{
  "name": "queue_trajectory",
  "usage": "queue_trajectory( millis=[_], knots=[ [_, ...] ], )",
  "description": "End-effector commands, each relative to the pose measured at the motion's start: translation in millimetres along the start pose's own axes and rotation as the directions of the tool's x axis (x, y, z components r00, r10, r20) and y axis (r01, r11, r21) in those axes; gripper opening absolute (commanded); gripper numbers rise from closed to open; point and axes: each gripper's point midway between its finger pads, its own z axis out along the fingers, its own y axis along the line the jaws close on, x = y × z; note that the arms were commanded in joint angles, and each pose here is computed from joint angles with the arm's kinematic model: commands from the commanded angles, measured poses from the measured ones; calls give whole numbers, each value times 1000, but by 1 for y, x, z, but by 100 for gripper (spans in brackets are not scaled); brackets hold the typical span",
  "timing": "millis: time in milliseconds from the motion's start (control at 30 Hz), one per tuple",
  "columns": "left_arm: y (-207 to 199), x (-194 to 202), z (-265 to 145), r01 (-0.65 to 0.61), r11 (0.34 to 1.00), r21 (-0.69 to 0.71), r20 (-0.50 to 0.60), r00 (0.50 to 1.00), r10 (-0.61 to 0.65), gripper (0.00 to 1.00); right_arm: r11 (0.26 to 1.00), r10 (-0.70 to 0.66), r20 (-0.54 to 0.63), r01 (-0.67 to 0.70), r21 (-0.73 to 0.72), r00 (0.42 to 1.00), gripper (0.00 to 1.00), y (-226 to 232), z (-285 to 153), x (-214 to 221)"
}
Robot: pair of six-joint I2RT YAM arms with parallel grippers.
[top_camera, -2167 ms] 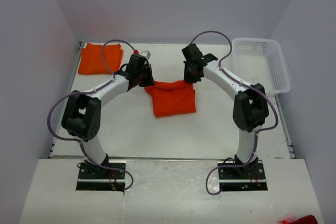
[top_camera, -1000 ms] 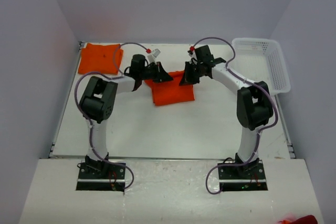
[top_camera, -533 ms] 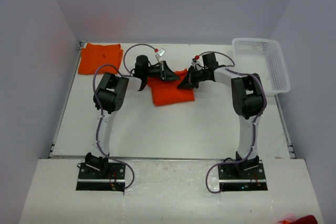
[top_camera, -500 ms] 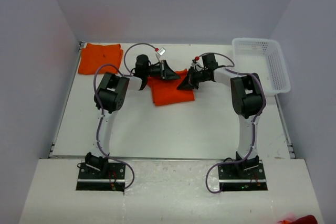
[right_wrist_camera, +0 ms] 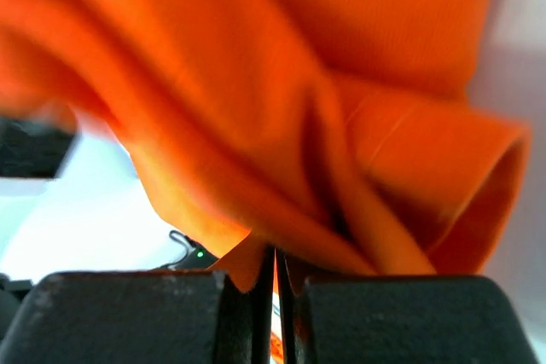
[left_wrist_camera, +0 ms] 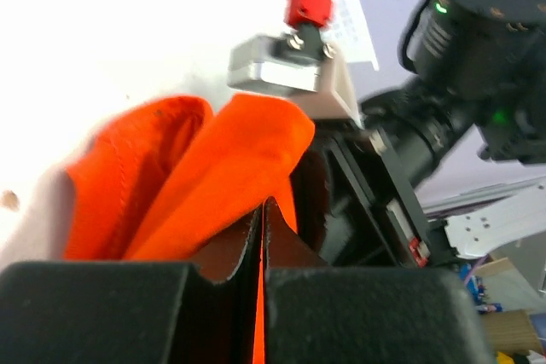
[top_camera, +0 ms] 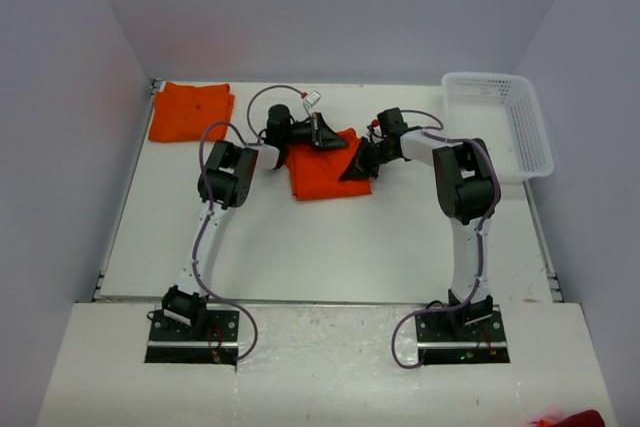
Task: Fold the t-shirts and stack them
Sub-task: Smooth out wrinkles on the folded tshirt
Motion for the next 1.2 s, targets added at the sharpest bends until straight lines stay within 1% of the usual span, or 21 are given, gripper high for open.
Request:
queue_trajectory(
  millis=[0,67,100,133,200,233,300,433,567,600,667,733,767,800,867,900,967,1000,1067,1100,1167],
  knots=[
    [19,-23,1,-6,995,-104,6,1000,6,0,993,2,58,-8,116,998,0,-7,-13,9],
    [33,-30,0,-22,991,-132,9,1000,23,0,993,2,54,-9,120,999,0,-9,-12,14],
    [23,-45,3,-55,993,-107,22,998,58,0,991,7,59,-15,130,998,0,-11,-12,14],
    [33,-43,2,-9,995,-103,29,1000,12,0,990,17,62,-26,139,998,0,-13,-12,16],
    [27,-64,4,-31,996,-88,54,998,36,0,989,21,57,-29,146,998,0,-13,-12,20],
    [38,-62,4,-15,996,-93,58,998,21,0,987,26,57,-35,154,998,0,-15,-11,20],
    [31,-76,6,-36,997,-70,81,996,42,0,986,19,52,-27,165,998,0,-16,-11,23],
    [36,-81,-1,-44,997,-61,101,994,50,0,985,-30,43,22,172,999,0,-17,-9,27],
    [-2,-85,-14,-129,991,-37,117,984,132,0,980,-140,63,130,148,988,0,-11,-11,23],
    [-24,-86,-19,-143,989,-43,116,982,147,0,976,-187,74,177,130,980,0,-6,-12,20],
    [-54,-88,-24,-235,969,-74,107,964,242,0,968,-231,88,220,121,969,0,0,-14,16],
    [-73,-90,-28,-267,959,-99,106,955,277,0,961,-263,94,253,109,960,0,6,-14,15],
    [-74,-82,-32,-237,963,-127,88,964,249,0,958,-280,94,271,91,956,0,12,-15,15],
    [-98,-88,-34,-302,944,-134,89,945,315,0,955,-293,101,287,73,951,0,19,-18,16],
    [-103,-79,-40,-288,942,-170,75,950,304,0,945,-326,104,323,43,940,0,32,-22,20],
    [-124,-80,-40,-337,927,-166,74,933,353,0,940,-340,110,339,34,934,0,38,-25,22],
    [-123,-69,-44,-312,929,-200,58,943,329,0,926,-377,118,377,19,919,0,55,-35,25],
    [-132,-68,-46,-319,925,-208,58,940,337,0,920,-392,125,390,39,912,7,58,-37,24],
    [-123,-55,-50,-289,927,-240,47,950,308,0,913,-407,139,402,62,903,19,71,-47,18],
    [-127,-50,-50,-287,927,-243,46,951,307,0,903,-430,161,425,64,888,30,83,-54,11],
    [-115,-34,-52,-252,931,-265,34,962,270,0,902,-430,158,417,108,889,38,83,-57,6]
  ],
)
